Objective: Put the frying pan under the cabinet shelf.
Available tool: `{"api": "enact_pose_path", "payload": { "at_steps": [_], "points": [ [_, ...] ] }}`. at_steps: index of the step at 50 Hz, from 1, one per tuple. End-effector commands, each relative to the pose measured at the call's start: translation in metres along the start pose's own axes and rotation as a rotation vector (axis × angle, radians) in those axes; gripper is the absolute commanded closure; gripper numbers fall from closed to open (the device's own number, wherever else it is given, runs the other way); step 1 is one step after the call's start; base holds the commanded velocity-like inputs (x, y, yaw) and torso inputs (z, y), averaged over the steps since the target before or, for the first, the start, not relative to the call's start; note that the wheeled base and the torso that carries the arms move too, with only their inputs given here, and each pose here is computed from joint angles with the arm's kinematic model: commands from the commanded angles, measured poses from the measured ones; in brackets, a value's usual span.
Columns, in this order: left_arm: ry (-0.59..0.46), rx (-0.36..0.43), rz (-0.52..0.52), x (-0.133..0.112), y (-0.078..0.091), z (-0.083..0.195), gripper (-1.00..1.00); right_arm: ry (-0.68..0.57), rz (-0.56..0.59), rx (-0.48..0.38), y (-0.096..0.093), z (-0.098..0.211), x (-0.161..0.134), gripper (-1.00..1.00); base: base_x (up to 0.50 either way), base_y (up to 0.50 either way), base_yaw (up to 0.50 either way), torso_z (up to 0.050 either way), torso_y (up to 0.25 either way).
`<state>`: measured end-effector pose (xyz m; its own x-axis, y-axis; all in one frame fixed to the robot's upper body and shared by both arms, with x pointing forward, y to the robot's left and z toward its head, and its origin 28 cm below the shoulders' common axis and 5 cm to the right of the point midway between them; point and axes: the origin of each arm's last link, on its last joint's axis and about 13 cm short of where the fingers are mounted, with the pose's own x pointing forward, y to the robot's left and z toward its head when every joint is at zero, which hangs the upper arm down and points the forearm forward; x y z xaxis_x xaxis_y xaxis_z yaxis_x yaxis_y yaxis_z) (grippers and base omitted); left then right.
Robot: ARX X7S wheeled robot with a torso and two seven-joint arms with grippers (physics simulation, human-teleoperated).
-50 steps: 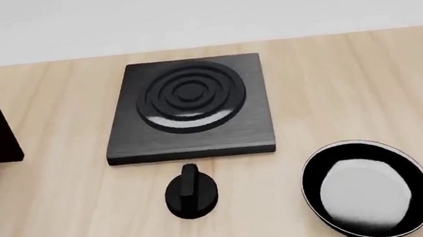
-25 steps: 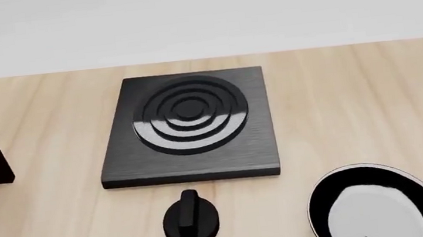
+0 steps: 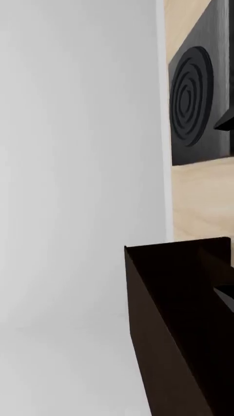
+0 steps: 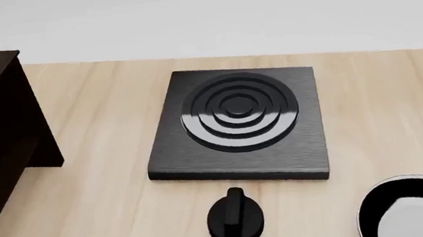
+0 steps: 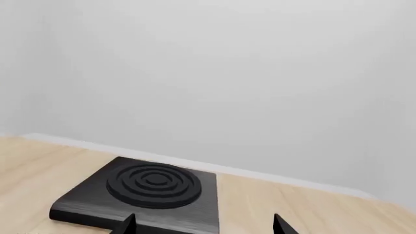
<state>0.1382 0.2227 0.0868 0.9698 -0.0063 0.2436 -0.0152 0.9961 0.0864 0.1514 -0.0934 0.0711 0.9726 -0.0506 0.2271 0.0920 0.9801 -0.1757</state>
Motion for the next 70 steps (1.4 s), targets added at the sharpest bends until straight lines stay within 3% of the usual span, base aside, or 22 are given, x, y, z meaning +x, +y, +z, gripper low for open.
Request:
{"api": "enact_pose_path", "payload": {
  "at_steps": [1,23,40,46,51,70],
  "points": [
    [0.002,0.001,0.003,-0.002,0.0,0.0,-1.0,0.002,0.003,-0.002,0.0,-0.001,-0.002,-1.0,0.0,0.0,0.5,0.0,0.0],
    [-0.001,0.001,0.004,0.0,0.0,0.002,-1.0,0.001,0.016,-0.009,0.002,0.002,-0.001,-1.0,0.0,0.0,0.5,0.0,0.0],
    [0.005,-0.024,0.028,0.0,0.004,0.004,-1.0,0.024,0.026,-0.005,0.002,-0.002,0.0,-1.0,0.0,0.0,0.01,0.0,0.0],
    [-0.139,-0.031,0.116,-0.001,0.03,0.055,-1.0,-0.035,-0.027,-0.029,-0.013,0.024,-0.005,-1.0,0.0,0.0,0.0,0.0,0.0],
    [-0.533,0.103,0.273,-0.027,0.047,0.106,-1.0,-0.071,-0.037,-0.038,-0.016,0.033,-0.008,-1.0,0.0,0.0,0.0,0.0,0.0],
    [-0.548,0.102,0.274,-0.028,0.046,0.111,-1.0,-0.08,-0.038,-0.05,-0.015,0.032,-0.01,-1.0,0.0,0.0,0.0,0.001,-0.083]
  ]
}}
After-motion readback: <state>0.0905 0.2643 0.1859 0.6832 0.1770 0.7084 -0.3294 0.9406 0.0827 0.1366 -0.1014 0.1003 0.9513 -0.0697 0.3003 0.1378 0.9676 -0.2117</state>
